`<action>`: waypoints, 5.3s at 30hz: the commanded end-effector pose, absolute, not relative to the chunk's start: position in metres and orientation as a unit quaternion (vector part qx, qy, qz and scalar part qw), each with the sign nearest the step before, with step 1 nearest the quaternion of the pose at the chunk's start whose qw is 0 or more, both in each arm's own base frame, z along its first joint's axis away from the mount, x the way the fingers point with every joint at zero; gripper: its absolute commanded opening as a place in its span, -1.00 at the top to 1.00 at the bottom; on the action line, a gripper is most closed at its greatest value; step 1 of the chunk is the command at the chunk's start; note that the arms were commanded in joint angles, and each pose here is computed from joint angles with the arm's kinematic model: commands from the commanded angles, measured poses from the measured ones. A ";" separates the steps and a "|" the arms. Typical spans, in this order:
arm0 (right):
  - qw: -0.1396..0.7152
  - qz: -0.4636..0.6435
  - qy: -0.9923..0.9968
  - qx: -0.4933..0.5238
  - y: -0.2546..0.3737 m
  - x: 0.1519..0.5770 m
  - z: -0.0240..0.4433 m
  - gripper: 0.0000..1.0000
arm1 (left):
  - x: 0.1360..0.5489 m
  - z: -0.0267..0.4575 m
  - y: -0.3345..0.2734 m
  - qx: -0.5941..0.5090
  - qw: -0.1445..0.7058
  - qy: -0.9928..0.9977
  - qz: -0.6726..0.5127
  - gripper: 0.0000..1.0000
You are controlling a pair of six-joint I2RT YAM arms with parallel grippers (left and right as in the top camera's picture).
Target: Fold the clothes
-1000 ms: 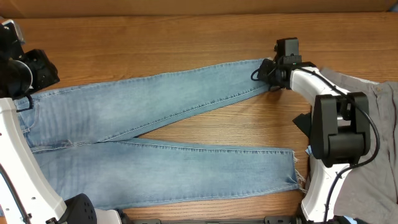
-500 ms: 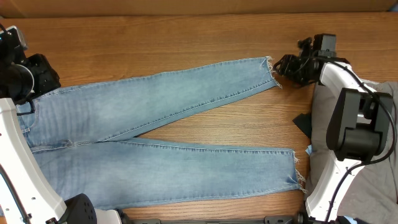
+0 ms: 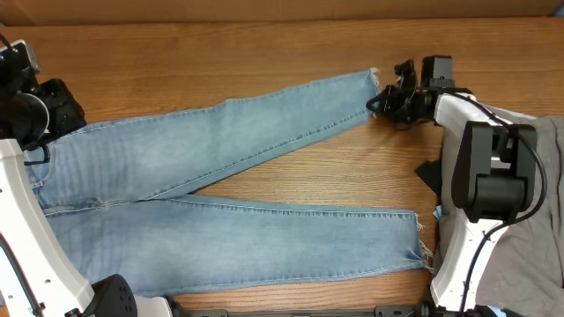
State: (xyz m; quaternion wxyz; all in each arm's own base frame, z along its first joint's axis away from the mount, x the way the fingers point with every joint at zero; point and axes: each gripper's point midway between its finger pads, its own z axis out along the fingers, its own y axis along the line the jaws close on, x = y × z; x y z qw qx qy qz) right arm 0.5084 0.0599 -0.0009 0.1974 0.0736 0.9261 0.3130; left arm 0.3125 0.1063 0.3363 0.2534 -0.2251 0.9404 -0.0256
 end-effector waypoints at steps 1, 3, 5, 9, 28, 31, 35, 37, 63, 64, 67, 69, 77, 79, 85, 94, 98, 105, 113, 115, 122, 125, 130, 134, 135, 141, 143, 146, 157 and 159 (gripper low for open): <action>0.200 0.223 0.937 0.182 0.006 0.518 -0.042 0.93 | 0.311 0.340 0.104 -0.236 0.258 0.936 -0.031 0.10; 0.239 0.225 0.926 0.188 -0.012 0.543 -0.019 0.93 | 0.311 0.340 0.104 -0.235 0.258 0.937 -0.031 0.09; 0.252 0.226 0.922 0.189 -0.019 0.554 -0.003 0.92 | 0.311 0.340 0.104 -0.236 0.258 0.937 -0.031 0.10; 0.235 0.225 0.926 0.192 -0.019 0.554 0.007 0.14 | 0.309 0.339 0.107 -0.238 0.254 0.937 -0.023 0.11; 0.166 0.200 0.937 0.233 -0.032 0.492 0.072 -0.36 | 0.262 0.346 0.147 -0.323 0.224 0.912 0.118 -0.22; 0.166 0.196 0.941 0.221 -0.021 0.498 0.049 -0.40 | 0.253 0.345 0.156 -0.355 0.217 0.900 0.130 -0.34; 0.157 0.171 0.941 0.248 -0.026 0.507 0.004 -0.41 | 0.241 0.347 0.169 -0.386 0.220 0.888 0.121 -0.42; 0.157 0.186 0.939 0.244 -0.021 0.512 -0.005 -0.40 | 0.235 0.349 0.175 -0.398 0.222 0.882 0.121 -0.47; 0.320 0.227 0.897 0.205 -0.076 0.528 0.145 0.46 | 0.219 0.349 0.193 -0.436 0.218 0.864 0.130 -0.60; 0.320 0.226 0.896 0.208 -0.078 0.520 0.157 0.45 | 0.219 0.350 0.192 -0.435 0.219 0.864 0.127 -0.55; 0.332 0.223 0.892 0.213 -0.080 0.497 0.198 0.42 | 0.220 0.354 0.184 -0.420 0.231 0.871 0.112 -0.62; 0.351 0.221 0.885 0.212 -0.078 0.473 0.239 0.34 | 0.214 0.361 0.179 -0.417 0.245 0.868 0.112 -1.00; 0.387 0.217 0.873 0.201 -0.050 0.388 0.329 -0.08 | 0.202 0.288 0.167 -0.428 0.136 0.890 0.078 -1.00; 0.385 0.217 0.874 0.202 -0.047 0.379 0.333 -0.10 | 0.205 0.256 0.170 -0.432 0.101 0.894 0.058 -1.00; 0.350 0.222 0.885 0.213 -0.044 0.376 0.316 -0.09 | 0.241 0.176 0.175 -0.405 0.069 0.911 -0.033 -0.78; 0.287 0.228 0.903 0.223 -0.035 0.369 0.288 -0.08 | 0.239 0.083 0.190 -0.444 -0.056 0.894 -0.030 0.31; 0.273 0.208 0.909 0.236 -0.040 0.363 0.281 -0.08 | 0.252 0.046 0.191 -0.445 -0.028 0.892 -0.074 0.01; 0.274 0.207 0.909 0.236 -0.041 0.363 0.281 -0.08 | 0.288 0.002 0.193 -0.424 0.055 0.900 -0.085 0.43; 0.270 0.207 0.910 0.237 -0.040 0.362 0.280 -0.02 | 0.337 -0.033 0.201 -0.415 0.143 0.895 -0.074 0.16; 0.269 0.207 0.910 0.238 -0.040 0.361 0.279 0.00 | 0.364 -0.038 0.196 -0.416 0.182 0.885 -0.102 -0.09; 0.265 0.204 0.911 0.240 -0.041 0.359 0.278 -0.03 | 0.394 0.007 0.201 -0.393 0.226 0.879 -0.147 -0.40; 0.265 0.204 0.911 0.241 -0.041 0.359 0.278 -0.09 | 0.370 0.044 0.218 -0.392 0.201 0.887 -0.137 -0.37; 0.251 0.205 0.914 0.244 -0.039 0.354 0.274 -0.13 | 0.295 0.076 0.262 -0.483 0.155 0.857 -0.091 -0.50; 0.238 0.205 0.916 0.248 -0.037 0.349 0.271 -0.15 | 0.237 0.069 0.297 -0.578 0.122 0.803 -0.075 -0.61; 0.234 0.205 0.917 0.249 -0.037 0.347 0.270 -0.16 | 0.226 0.068 0.305 -0.594 0.122 0.792 -0.074 -0.62; 0.228 0.206 0.918 0.251 -0.036 0.344 0.269 -0.19 | 0.203 0.070 0.332 -0.612 0.147 0.775 -0.060 -0.53; 0.228 0.205 0.918 0.251 -0.036 0.344 0.269 -0.20 | 0.207 0.071 0.336 -0.601 0.156 0.782 -0.053 -0.31; 0.228 0.205 0.918 0.251 -0.036 0.344 0.269 -0.20 | 0.204 0.065 0.341 -0.599 0.145 0.787 -0.025 -0.01; 0.228 0.201 0.919 0.252 -0.037 0.344 0.268 -0.20 | 0.205 0.010 0.340 -0.614 0.103 0.781 -0.052 -0.24; 0.228 0.201 0.919 0.252 -0.037 0.344 0.268 -0.20 | 0.212 0.007 0.341 -0.608 0.114 0.783 -0.063 -0.38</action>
